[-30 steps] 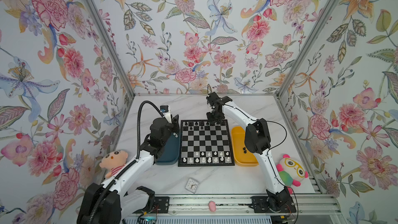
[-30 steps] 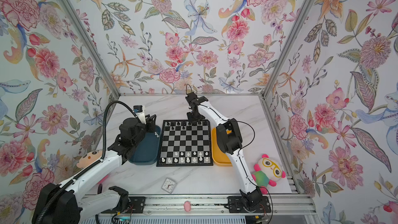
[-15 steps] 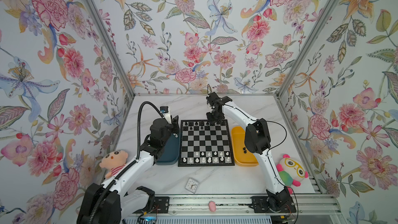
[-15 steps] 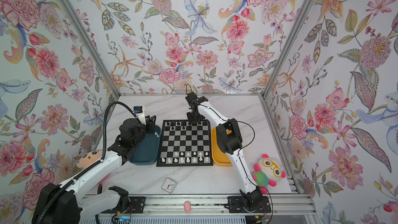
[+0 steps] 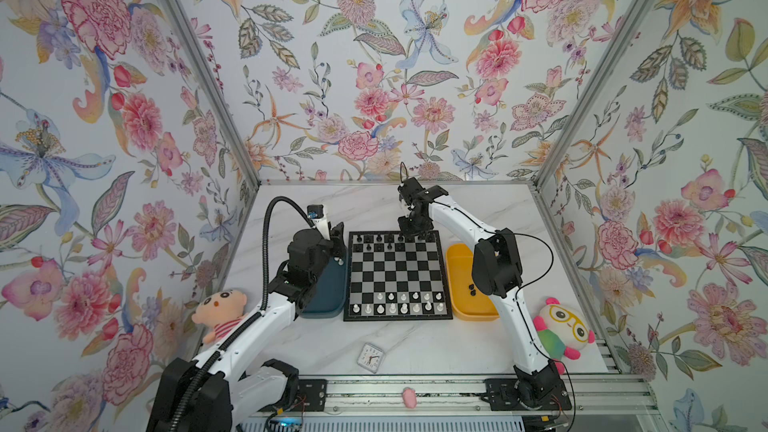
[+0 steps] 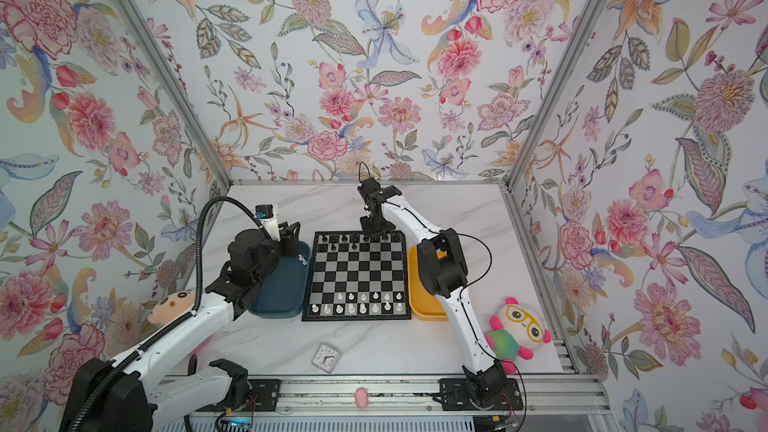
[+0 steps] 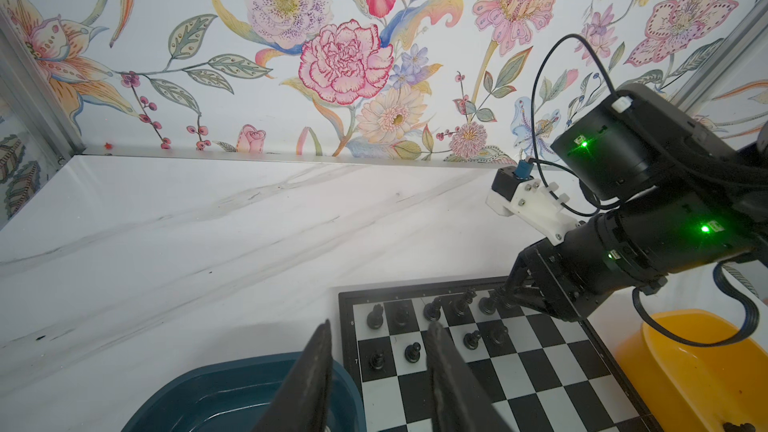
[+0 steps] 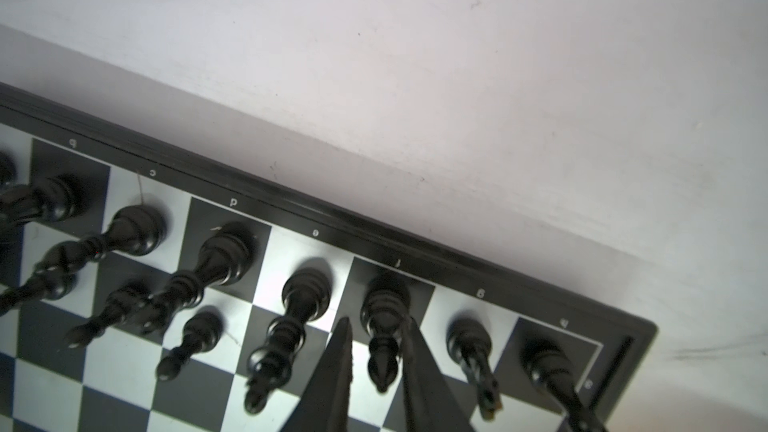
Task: Set up the chess pieces on the board
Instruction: 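Lower the black pawn onto the empty square in the black pawn row, then open the right gripper and swing it back over the yellow tray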
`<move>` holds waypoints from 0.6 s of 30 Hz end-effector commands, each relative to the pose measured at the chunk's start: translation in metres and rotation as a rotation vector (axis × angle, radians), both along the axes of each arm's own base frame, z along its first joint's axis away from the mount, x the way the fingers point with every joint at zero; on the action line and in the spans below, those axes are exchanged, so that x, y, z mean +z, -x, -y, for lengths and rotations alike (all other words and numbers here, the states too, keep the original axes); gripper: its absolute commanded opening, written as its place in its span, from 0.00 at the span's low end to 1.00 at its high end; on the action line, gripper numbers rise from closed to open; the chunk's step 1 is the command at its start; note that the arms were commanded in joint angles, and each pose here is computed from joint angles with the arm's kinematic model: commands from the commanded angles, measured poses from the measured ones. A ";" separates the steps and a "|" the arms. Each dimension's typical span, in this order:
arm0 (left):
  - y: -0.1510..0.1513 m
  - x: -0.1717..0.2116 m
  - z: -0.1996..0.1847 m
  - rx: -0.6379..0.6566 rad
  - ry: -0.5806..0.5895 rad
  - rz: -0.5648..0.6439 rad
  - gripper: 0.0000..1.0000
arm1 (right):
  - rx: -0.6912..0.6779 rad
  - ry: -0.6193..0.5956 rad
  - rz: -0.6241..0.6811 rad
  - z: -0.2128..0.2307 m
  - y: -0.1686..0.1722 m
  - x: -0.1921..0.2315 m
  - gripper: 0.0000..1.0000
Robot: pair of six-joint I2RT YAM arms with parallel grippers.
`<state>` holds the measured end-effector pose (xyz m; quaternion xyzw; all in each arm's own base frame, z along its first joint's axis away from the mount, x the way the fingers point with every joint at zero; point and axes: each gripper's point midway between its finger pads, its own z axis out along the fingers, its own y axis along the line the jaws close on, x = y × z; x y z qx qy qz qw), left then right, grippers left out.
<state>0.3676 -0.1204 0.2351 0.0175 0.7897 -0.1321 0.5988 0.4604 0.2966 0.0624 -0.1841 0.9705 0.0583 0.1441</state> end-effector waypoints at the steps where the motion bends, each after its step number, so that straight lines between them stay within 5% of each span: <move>1: 0.003 -0.001 -0.006 0.014 0.008 -0.002 0.39 | -0.008 -0.019 0.066 0.005 -0.003 0.042 0.24; 11: 0.003 0.001 -0.007 0.015 0.009 0.001 0.39 | -0.027 -0.022 0.153 0.018 -0.003 0.087 0.23; 18: 0.004 0.002 -0.008 0.016 0.007 0.004 0.39 | -0.081 0.033 0.227 0.066 0.016 0.131 0.23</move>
